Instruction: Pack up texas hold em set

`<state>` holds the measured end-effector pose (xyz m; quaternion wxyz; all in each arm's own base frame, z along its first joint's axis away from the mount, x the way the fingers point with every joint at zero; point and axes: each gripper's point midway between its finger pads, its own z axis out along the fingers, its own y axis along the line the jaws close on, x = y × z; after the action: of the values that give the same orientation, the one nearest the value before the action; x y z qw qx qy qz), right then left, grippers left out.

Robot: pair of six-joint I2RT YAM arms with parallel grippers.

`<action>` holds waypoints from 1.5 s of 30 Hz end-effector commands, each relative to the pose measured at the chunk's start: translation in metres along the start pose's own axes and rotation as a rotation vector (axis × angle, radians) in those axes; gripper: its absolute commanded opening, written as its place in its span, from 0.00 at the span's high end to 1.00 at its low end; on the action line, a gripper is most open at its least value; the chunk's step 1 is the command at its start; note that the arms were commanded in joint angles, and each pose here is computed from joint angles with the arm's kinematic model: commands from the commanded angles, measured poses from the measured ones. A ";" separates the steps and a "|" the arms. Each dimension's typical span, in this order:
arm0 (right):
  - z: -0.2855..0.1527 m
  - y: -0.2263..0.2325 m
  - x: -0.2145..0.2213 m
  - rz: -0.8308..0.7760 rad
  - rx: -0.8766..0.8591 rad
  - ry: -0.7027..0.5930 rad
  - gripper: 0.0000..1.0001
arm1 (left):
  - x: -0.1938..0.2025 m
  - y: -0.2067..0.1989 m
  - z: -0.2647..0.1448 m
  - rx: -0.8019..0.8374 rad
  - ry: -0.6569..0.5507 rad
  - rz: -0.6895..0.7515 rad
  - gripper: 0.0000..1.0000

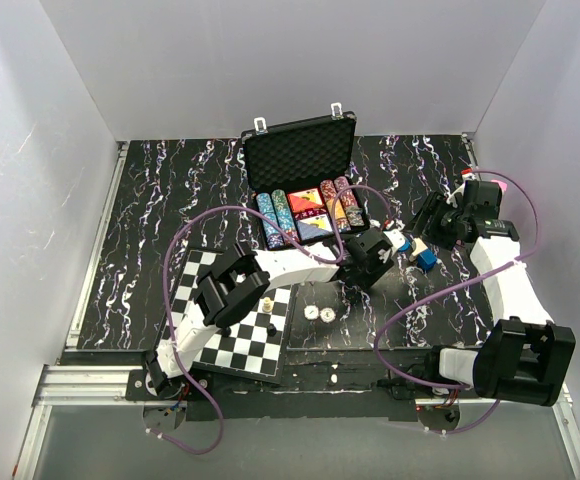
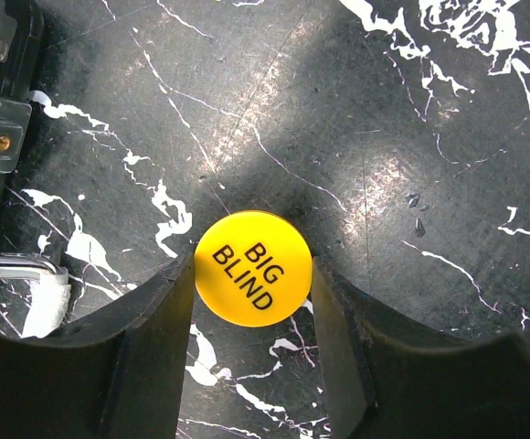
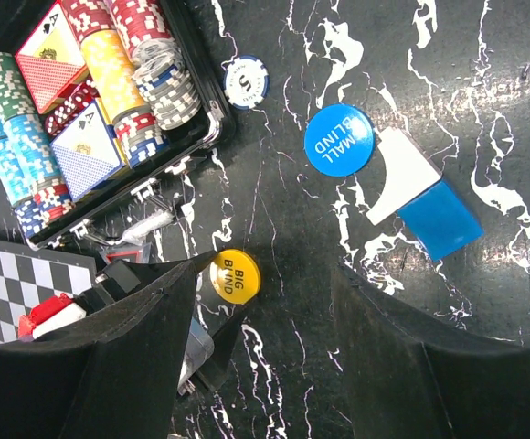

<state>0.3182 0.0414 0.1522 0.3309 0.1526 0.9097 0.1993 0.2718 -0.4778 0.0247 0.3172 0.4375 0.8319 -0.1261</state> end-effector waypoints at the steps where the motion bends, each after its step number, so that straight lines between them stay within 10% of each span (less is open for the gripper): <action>1: -0.008 0.005 -0.008 -0.009 -0.026 -0.051 0.32 | 0.033 0.011 0.002 -0.071 0.091 0.007 0.80; 26: -0.016 0.003 -0.009 -0.021 -0.015 -0.069 0.31 | -0.084 0.161 -0.104 -0.246 -0.201 -0.211 0.81; 45: -0.014 0.000 0.006 -0.015 -0.026 -0.053 0.31 | -0.084 0.263 -0.028 -0.373 -0.154 -0.192 0.80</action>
<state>0.3022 0.0395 0.1469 0.3334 0.1558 0.9085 0.1979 0.4960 -0.3626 0.0888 0.4149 0.2703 0.8681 -0.0352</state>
